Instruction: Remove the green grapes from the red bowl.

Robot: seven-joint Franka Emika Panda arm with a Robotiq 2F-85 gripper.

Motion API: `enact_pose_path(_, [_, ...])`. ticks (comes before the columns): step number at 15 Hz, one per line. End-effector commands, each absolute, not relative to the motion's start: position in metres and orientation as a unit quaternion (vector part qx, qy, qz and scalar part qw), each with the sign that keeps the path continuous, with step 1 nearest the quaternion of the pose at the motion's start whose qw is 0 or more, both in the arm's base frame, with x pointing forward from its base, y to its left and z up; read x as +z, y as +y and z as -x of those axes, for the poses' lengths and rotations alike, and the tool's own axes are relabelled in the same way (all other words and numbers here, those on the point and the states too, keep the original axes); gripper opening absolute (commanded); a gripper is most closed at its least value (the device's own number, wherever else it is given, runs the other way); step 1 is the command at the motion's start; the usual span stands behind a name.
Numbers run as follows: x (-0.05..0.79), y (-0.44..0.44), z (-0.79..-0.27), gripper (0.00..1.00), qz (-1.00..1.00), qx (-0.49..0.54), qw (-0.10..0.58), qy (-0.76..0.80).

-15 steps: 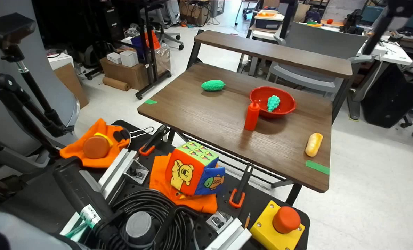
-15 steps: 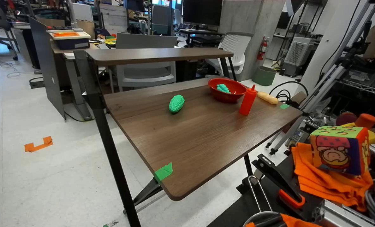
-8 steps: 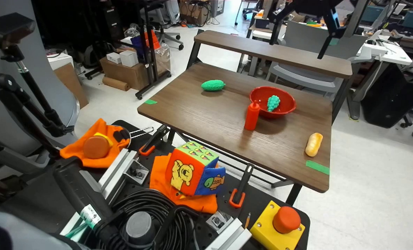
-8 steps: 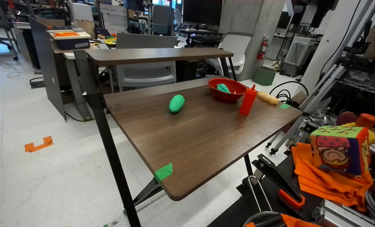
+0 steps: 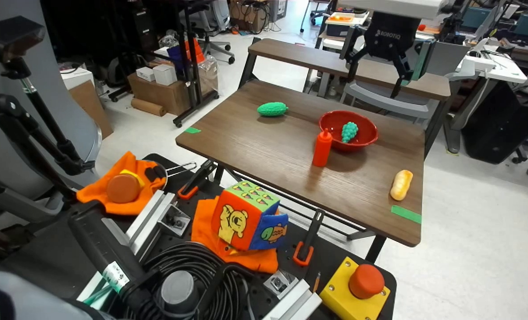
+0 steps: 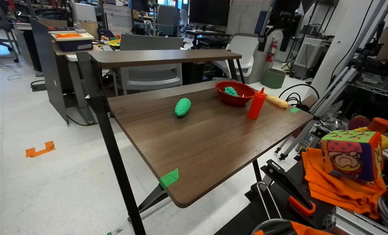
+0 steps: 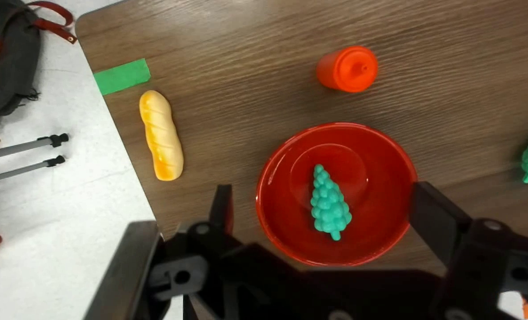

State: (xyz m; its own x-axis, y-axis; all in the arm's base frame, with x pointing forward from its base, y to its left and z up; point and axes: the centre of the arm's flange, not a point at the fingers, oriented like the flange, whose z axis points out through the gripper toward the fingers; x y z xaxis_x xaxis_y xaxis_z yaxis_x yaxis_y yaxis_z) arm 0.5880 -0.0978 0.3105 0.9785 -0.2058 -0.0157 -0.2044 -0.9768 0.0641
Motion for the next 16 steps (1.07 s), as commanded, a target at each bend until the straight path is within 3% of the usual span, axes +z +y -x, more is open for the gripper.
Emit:
enact_pose_path(1, [0.273, -0.093, -0.643, 1.00, -0.993, -0.029, 0.041, -0.109])
enact_pose_path(9, [0.205, -0.082, -0.702, 1.00, -0.992, -0.048, 0.061, -0.095])
enact_pose_path(16, [0.165, -0.072, -0.717, 1.00, -0.991, -0.089, 0.075, -0.068])
